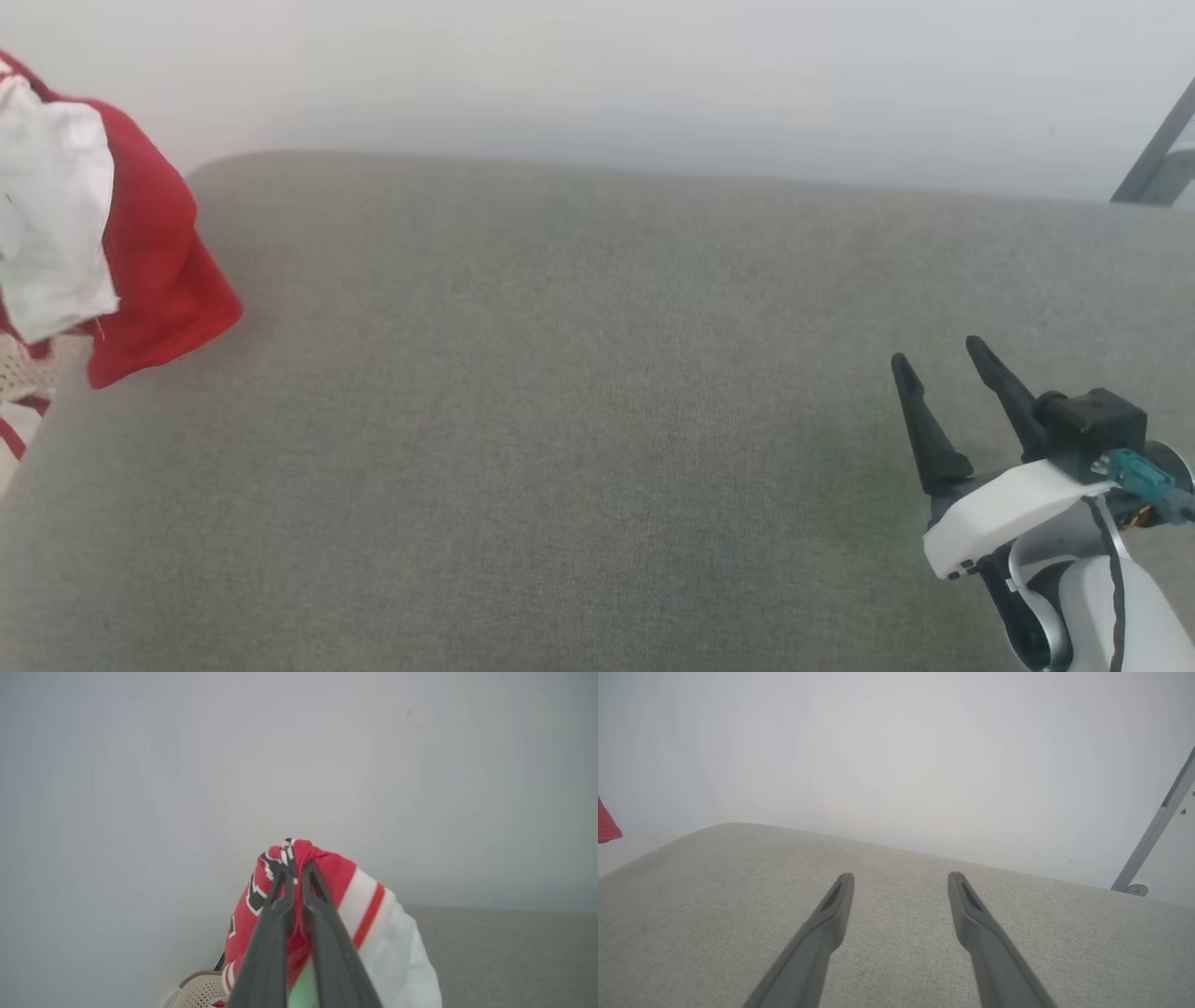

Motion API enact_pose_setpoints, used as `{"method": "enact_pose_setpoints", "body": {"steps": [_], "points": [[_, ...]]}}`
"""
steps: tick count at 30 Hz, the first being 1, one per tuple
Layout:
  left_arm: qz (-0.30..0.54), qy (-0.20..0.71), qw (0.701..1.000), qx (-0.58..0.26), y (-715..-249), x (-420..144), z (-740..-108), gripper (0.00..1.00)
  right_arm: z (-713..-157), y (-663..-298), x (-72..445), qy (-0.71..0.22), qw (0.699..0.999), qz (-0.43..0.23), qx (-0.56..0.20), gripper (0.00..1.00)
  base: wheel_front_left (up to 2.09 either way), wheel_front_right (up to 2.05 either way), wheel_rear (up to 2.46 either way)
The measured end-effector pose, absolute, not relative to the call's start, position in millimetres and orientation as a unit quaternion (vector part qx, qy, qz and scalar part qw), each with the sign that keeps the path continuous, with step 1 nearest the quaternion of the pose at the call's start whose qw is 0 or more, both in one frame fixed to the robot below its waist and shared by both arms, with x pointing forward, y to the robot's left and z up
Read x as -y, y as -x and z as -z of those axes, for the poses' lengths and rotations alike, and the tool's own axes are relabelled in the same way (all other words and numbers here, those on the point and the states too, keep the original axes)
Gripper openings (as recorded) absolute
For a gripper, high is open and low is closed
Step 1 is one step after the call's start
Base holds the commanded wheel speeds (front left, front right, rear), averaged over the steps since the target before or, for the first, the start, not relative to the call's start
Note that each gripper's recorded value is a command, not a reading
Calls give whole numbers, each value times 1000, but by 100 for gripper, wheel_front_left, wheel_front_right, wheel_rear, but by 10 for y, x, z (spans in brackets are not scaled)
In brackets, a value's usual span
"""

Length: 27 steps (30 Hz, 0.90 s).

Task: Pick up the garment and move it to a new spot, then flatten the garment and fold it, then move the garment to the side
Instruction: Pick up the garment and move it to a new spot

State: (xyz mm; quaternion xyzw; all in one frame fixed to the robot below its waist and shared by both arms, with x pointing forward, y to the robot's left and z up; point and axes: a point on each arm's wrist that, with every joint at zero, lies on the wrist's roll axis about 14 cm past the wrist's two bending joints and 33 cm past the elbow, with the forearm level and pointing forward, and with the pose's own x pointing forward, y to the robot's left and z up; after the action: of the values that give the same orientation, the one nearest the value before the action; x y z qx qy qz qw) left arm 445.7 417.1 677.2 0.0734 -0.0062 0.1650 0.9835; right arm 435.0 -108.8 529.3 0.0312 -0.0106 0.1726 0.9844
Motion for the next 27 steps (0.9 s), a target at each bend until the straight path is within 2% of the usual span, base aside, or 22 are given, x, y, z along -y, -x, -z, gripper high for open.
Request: {"method": "enact_pose_setpoints", "body": {"steps": [11,19,24,27], "points": [[-61,-106,992,30,-4377,-3371,-7233,0,-5500,-4189,1362,-27,990,-134,44,100,0,0,0],[54,-104,993,32,-4518,-2404,-7254,0,-5575,-4021,1978,-12,997,-53,58,100,0,0,0],[139,-106,984,17,-4614,-1666,-7124,0,-5597,-3806,2518,2,998,21,61,100,0,0,0],[166,-106,980,2,-4639,-1448,-7020,0,-5583,-3725,2659,2,997,43,59,100,0,0,0]]}}
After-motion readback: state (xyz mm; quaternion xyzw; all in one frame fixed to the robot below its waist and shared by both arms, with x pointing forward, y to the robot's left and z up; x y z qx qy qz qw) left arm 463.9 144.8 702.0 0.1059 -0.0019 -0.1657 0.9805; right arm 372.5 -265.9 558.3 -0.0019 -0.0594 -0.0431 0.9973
